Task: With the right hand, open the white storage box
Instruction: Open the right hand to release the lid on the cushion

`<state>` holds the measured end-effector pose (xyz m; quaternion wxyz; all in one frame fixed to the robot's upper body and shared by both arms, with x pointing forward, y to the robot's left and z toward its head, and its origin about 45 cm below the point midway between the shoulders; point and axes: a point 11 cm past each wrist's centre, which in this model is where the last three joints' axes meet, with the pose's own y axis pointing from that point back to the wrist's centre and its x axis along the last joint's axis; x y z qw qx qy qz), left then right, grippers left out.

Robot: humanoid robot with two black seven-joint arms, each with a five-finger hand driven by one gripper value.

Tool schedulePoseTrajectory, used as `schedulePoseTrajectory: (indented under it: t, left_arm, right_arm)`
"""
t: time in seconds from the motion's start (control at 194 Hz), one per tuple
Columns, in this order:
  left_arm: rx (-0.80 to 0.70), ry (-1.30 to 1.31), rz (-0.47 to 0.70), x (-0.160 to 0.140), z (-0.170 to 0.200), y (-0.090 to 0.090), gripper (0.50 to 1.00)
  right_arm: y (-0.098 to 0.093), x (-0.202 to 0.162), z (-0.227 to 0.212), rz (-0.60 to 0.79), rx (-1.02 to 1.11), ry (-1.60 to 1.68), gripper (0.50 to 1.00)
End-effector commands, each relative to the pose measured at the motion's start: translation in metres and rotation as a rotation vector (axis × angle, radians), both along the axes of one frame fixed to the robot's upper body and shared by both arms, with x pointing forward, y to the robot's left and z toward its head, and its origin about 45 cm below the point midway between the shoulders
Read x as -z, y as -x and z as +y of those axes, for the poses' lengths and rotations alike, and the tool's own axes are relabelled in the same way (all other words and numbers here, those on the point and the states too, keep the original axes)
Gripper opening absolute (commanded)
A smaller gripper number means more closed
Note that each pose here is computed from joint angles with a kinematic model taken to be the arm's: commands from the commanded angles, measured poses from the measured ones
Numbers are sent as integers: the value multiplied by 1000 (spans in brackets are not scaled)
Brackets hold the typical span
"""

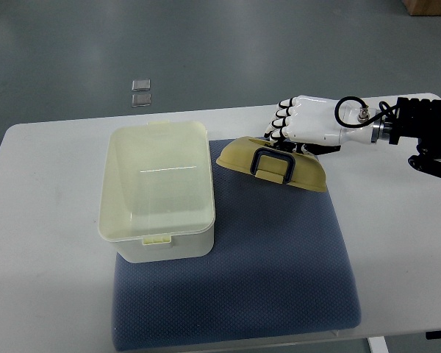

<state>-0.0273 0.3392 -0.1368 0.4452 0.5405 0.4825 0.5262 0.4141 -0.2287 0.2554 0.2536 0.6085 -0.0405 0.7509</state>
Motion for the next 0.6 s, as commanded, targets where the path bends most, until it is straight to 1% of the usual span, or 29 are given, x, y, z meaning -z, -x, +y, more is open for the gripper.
schedulePoseTrajectory:
  t: [0.0, 0.016, 0.047, 0.062, 0.098, 0.114, 0.165, 0.212, 0.439, 0.506, 0.594]
  left_arm:
    - [0, 0, -1, 0, 0, -1, 1000]
    - [0, 0, 1, 0, 0, 0, 1000]
    - [0, 0, -1, 0, 0, -1, 1000]
    - [0, 0, -1, 0, 0, -1, 1000]
    - [0, 0, -1, 0, 0, -1, 1000]
    - [0, 0, 1, 0, 0, 0, 1000]
    - [0, 0, -1, 0, 0, -1, 1000]
    - [0, 0, 1, 0, 0, 0, 1000]
    - [0, 0, 1, 0, 0, 0, 1000]
    - [0, 0, 1, 0, 0, 0, 1000]
    - [0, 0, 1, 0, 0, 0, 1000]
  right_arm:
    - [-1, -1, -1, -3, 5, -5, 809]
    - [-1, -2, -1, -2, 6, -6, 825]
    - [-1, -2, -2, -3, 8, -7, 838]
    - [-1, -2, -2, -3, 11, -7, 860]
    - [-1, -2, -2, -3, 10, -9, 879]
    - [-1, -2, -2, -2, 10, -10, 895]
    - [-1, -2, -2, -1, 11, -10, 903]
    - [-1, -1, -2, 2, 12, -10, 921]
    - [-1, -1, -5, 3, 22, -17, 921]
    - [-5, -10, -1, -14, 29, -51, 921]
    - [-14, -31, 7, -51, 49, -137, 917]
